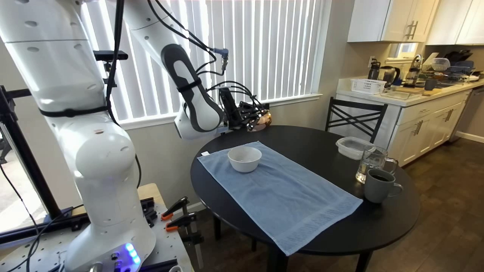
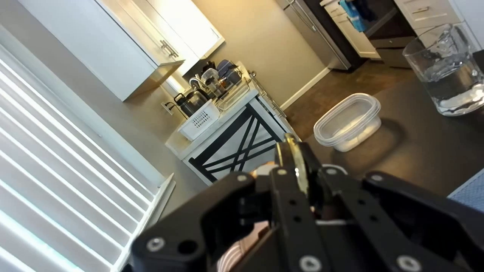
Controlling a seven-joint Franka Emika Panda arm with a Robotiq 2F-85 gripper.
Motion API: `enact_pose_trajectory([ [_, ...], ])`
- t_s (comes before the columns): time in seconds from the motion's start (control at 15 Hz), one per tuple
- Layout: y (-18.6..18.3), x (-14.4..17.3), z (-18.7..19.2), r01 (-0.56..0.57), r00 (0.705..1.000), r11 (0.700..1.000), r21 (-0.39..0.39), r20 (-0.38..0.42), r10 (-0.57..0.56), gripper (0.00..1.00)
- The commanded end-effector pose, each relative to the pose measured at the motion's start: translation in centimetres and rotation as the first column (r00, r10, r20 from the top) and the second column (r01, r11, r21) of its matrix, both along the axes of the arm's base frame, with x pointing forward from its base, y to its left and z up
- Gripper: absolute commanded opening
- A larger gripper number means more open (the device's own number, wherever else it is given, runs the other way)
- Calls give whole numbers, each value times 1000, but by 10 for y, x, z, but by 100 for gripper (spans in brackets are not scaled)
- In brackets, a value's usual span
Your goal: Pour the contents inside the cup into the bowl
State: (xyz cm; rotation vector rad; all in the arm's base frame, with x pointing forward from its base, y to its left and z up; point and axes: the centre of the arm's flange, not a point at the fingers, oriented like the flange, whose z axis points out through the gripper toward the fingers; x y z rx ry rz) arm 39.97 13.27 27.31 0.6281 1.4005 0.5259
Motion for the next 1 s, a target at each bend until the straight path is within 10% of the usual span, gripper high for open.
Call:
enact_pose_trajectory([
  [0.0,-65,20,-23,2,997,993,-115,74,6,4],
  [0.93,-58,60,-55,106,980,974,-199,186,-69,4],
])
